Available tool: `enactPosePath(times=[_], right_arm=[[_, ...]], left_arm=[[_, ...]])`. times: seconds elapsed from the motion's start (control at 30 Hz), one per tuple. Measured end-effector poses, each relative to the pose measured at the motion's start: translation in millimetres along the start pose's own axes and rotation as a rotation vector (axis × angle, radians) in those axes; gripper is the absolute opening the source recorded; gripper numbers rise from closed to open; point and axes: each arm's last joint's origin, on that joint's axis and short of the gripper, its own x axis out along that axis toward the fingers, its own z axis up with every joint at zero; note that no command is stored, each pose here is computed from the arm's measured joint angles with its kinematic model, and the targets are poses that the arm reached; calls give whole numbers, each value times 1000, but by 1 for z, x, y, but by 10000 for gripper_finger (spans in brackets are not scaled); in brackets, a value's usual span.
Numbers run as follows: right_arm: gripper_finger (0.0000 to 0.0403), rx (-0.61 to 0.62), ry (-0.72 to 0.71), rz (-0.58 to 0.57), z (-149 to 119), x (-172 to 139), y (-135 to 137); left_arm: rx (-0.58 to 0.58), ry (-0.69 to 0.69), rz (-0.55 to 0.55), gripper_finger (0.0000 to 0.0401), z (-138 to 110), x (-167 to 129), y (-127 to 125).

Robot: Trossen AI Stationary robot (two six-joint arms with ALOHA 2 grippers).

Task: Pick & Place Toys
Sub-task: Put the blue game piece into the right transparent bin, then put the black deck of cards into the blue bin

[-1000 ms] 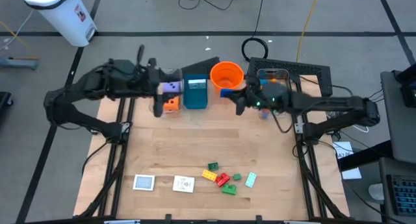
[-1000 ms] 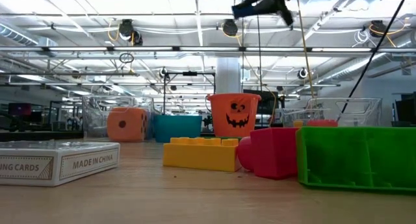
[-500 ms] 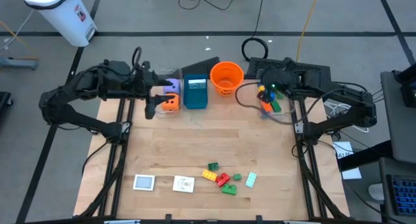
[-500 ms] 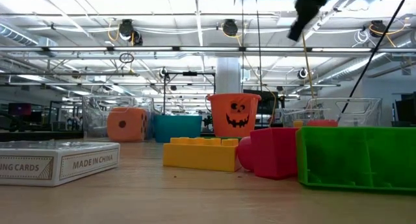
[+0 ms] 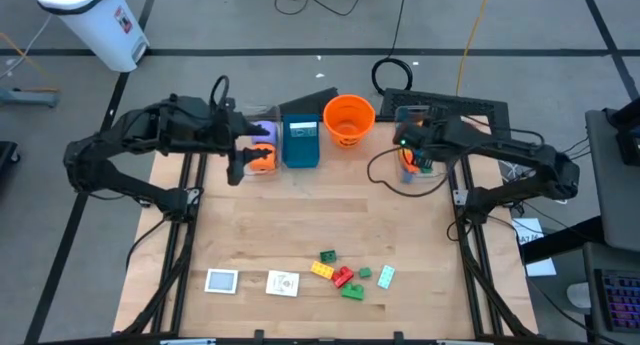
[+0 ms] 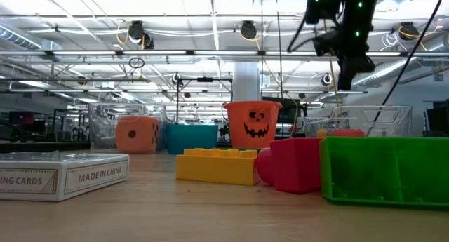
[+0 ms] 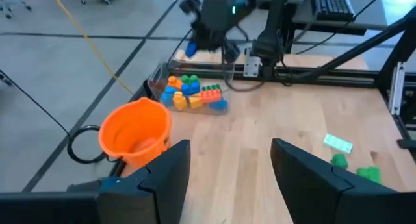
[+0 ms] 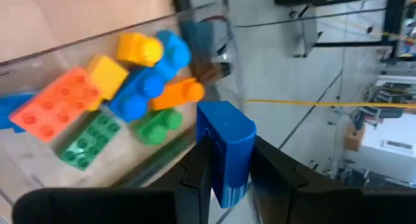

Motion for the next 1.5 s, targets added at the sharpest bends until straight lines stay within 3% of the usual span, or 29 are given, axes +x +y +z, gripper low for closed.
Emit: enactPosePath(times=[0.5,0.63,0.93,1.23,1.5], right_arm=[[79,-35,49,15,-16,54,59],[79,-45,45,88,-20,59,67],[86,-45,42,93,-20,60,68],[135,-51,43,93,-20,60,68],[164,-71,35,83,-16,52,60]], left_arm=[[-51,2,2,223,0,1,0],[-50,2,4,223,0,1,0],[-50,17,5,223,0,8,-1],[-53,68,-11,223,-2,28,-4],[-62,24,-49,223,3,32,-5]])
